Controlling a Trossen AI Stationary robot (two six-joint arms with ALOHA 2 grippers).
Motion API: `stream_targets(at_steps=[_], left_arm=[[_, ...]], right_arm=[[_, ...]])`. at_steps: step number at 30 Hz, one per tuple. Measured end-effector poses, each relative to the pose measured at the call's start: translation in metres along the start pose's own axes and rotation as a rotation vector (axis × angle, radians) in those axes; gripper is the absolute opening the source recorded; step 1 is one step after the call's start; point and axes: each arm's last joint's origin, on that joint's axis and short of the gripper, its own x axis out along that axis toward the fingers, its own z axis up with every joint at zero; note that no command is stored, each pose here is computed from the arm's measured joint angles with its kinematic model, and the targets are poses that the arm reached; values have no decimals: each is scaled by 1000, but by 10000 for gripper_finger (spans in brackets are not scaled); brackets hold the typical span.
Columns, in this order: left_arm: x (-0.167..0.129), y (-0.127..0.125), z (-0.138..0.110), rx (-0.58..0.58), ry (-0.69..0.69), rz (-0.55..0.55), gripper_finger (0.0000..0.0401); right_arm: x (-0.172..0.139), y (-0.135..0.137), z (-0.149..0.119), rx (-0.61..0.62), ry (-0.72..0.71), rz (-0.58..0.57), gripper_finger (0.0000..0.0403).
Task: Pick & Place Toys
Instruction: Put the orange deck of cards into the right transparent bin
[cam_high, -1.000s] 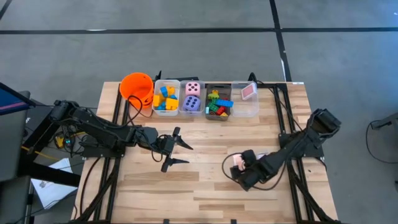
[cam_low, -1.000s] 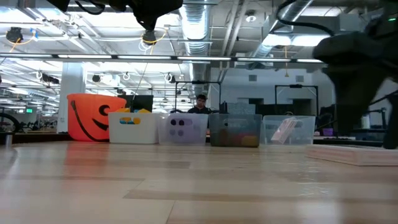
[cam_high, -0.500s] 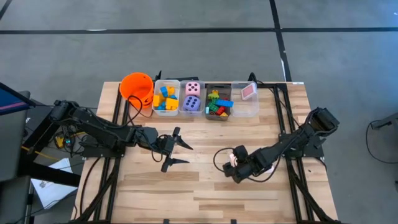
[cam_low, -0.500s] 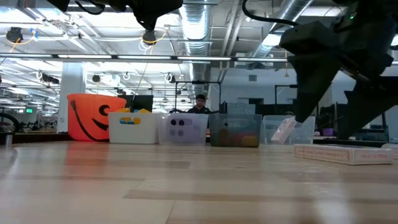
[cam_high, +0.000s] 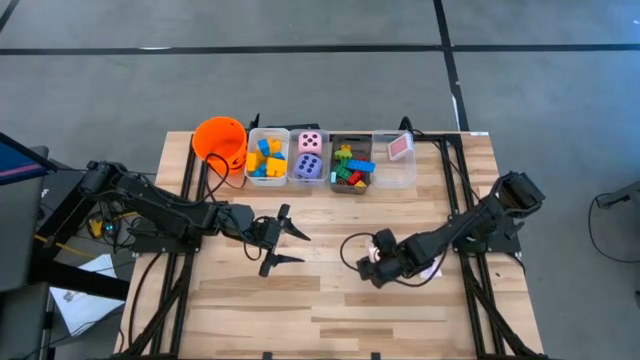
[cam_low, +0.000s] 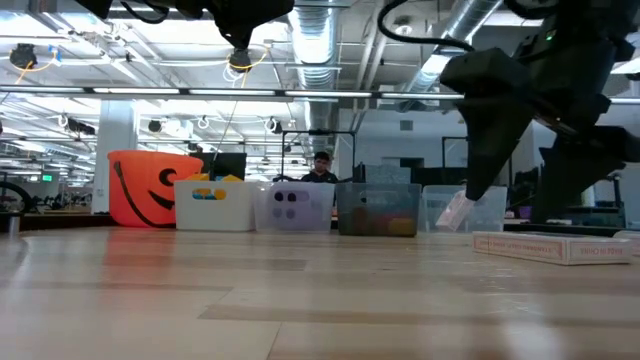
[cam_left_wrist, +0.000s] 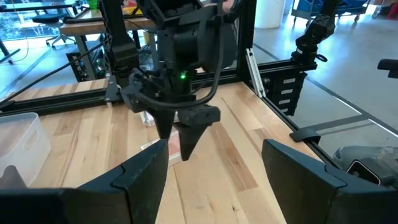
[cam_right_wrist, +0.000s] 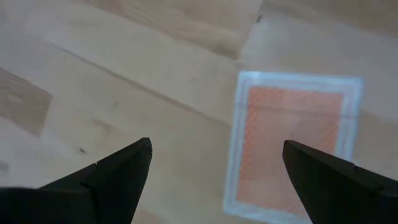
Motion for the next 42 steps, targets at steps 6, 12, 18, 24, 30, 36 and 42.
stream_targets(at_steps=[6, 12, 18, 24, 30, 36, 42], left_arm=[[0, 0, 0, 0, 0, 0, 250], [0, 0, 0, 0, 0, 0, 250], [0, 0, 0, 0, 0, 0, 250], [0, 0, 0, 0, 0, 0, 250], [0, 0, 0, 0, 5, 0, 250], [0, 0, -4, 1, 44, -3, 250], [0, 0, -6, 1, 57, -4, 250]], right_arm=[[2, -7, 8, -9, -11, -76, 356], [2, -11, 10, -18, -13, -118, 356], [2, -13, 10, -27, -1, -145, 356], [1, -13, 8, -10, 41, -147, 356], [7, -13, 6, 15, 54, -161, 356], [21, -11, 0, -2, 72, -215, 356], [20, -5, -1, 3, 72, -252, 356]])
